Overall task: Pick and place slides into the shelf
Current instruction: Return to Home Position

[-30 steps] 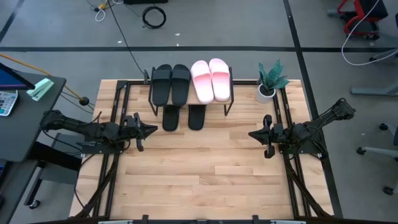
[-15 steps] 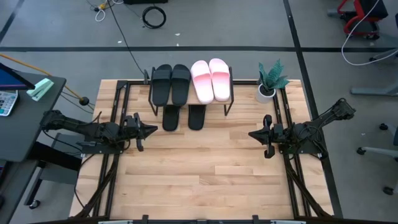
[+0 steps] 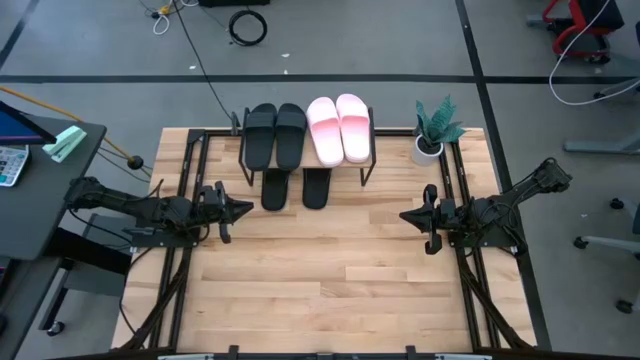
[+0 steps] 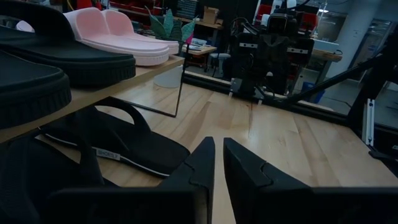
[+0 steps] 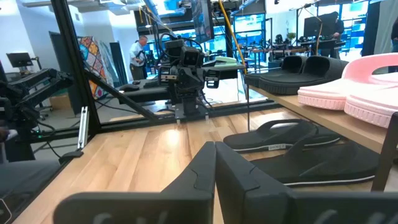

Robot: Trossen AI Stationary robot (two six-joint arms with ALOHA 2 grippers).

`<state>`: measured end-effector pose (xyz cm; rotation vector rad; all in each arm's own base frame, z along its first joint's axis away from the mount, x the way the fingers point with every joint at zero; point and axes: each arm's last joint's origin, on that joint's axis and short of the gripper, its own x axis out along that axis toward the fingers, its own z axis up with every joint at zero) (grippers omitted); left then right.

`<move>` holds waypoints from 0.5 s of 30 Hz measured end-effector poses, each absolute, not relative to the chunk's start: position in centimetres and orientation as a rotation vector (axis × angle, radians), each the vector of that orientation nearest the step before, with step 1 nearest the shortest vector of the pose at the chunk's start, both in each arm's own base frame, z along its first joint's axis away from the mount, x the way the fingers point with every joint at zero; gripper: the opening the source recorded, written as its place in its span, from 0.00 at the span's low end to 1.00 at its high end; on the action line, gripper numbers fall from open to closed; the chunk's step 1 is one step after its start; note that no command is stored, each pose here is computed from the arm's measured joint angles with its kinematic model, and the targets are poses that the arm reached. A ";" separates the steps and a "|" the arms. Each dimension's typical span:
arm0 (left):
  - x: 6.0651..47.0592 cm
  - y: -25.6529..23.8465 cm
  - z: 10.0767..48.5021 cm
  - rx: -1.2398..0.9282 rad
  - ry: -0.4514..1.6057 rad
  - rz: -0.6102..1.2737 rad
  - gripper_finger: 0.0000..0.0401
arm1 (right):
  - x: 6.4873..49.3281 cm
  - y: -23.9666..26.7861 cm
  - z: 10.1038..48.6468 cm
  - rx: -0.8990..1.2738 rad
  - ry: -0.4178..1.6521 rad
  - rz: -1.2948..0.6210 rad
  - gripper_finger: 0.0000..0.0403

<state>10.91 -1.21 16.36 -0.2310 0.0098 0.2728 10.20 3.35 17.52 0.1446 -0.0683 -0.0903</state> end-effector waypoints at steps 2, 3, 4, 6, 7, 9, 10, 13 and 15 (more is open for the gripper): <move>10.9 -1.2 16.4 -0.231 0.010 0.273 0.09 | 10.2 3.4 17.5 0.145 -0.068 -0.090 0.04; 10.9 -1.2 16.4 -0.231 0.010 0.273 0.09 | 10.2 3.4 17.5 0.144 -0.068 -0.090 0.04; 10.9 -1.2 16.4 -0.231 0.010 0.273 0.09 | 10.2 3.4 17.5 0.145 -0.069 -0.089 0.04; 10.9 -1.2 16.4 -0.231 0.010 0.273 0.08 | 10.2 3.4 17.5 0.145 -0.068 -0.090 0.04; 10.9 -1.2 16.4 -0.231 0.010 0.273 0.07 | 10.2 3.4 17.5 0.145 -0.068 -0.090 0.04; 10.9 -1.2 16.4 -0.231 0.010 0.273 0.07 | 10.2 3.4 17.5 0.145 -0.068 -0.090 0.04; 10.9 -1.2 16.4 -0.232 0.009 0.273 0.07 | 10.2 3.4 17.5 0.144 -0.068 -0.090 0.04; 10.9 -1.2 16.4 -0.231 0.010 0.273 0.06 | 10.2 3.3 17.5 0.144 -0.068 -0.090 0.04; 10.9 -1.2 16.4 -0.231 0.010 0.273 0.07 | 10.2 3.3 17.5 0.145 -0.069 -0.090 0.04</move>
